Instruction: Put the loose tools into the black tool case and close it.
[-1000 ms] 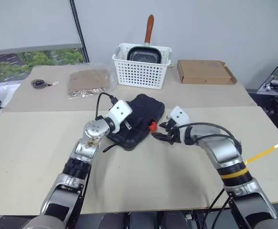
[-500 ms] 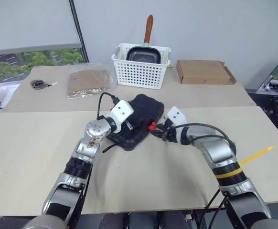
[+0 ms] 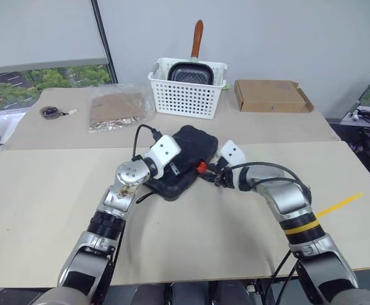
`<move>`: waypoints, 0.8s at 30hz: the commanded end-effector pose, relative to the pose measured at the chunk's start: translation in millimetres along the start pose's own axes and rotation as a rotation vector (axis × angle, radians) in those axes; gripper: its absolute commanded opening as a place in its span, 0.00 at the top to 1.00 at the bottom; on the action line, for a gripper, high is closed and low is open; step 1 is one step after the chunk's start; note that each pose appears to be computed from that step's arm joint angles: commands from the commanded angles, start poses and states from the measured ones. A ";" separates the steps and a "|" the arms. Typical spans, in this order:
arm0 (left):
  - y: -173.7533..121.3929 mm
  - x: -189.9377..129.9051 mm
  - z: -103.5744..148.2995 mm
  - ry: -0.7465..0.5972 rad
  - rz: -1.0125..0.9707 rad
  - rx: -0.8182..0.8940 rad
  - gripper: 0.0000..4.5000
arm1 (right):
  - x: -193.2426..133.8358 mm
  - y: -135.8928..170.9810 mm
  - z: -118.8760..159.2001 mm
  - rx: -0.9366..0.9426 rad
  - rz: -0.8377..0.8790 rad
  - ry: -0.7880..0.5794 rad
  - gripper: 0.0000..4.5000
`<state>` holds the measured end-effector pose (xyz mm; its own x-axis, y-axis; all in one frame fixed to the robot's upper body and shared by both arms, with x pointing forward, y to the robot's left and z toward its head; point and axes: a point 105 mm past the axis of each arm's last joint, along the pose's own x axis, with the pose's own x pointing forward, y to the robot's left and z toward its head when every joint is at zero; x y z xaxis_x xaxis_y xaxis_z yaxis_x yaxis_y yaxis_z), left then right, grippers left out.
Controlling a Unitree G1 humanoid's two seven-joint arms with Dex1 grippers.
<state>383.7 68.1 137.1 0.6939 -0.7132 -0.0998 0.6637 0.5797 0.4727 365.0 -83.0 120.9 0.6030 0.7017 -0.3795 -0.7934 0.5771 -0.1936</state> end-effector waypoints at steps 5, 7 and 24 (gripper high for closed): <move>-46.1 -1.1 -49.2 0.169 -0.150 -0.056 0.00 | -1.2 -4.2 36.0 -0.090 -0.031 -0.123 0.52; -46.1 -1.5 -49.7 0.170 -0.148 -0.059 0.00 | -0.1 -3.6 38.1 -0.098 -0.031 -0.137 0.52; -26.1 -7.2 -55.1 0.170 -0.055 -0.132 0.00 | -13.0 -1.8 32.1 -0.088 0.003 -0.136 0.72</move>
<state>380.8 64.5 133.1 0.6849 -0.7233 -0.0880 0.6792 0.5900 0.4366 364.8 -81.3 126.7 0.5989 0.7235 -0.3432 -0.8007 0.5494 -0.2389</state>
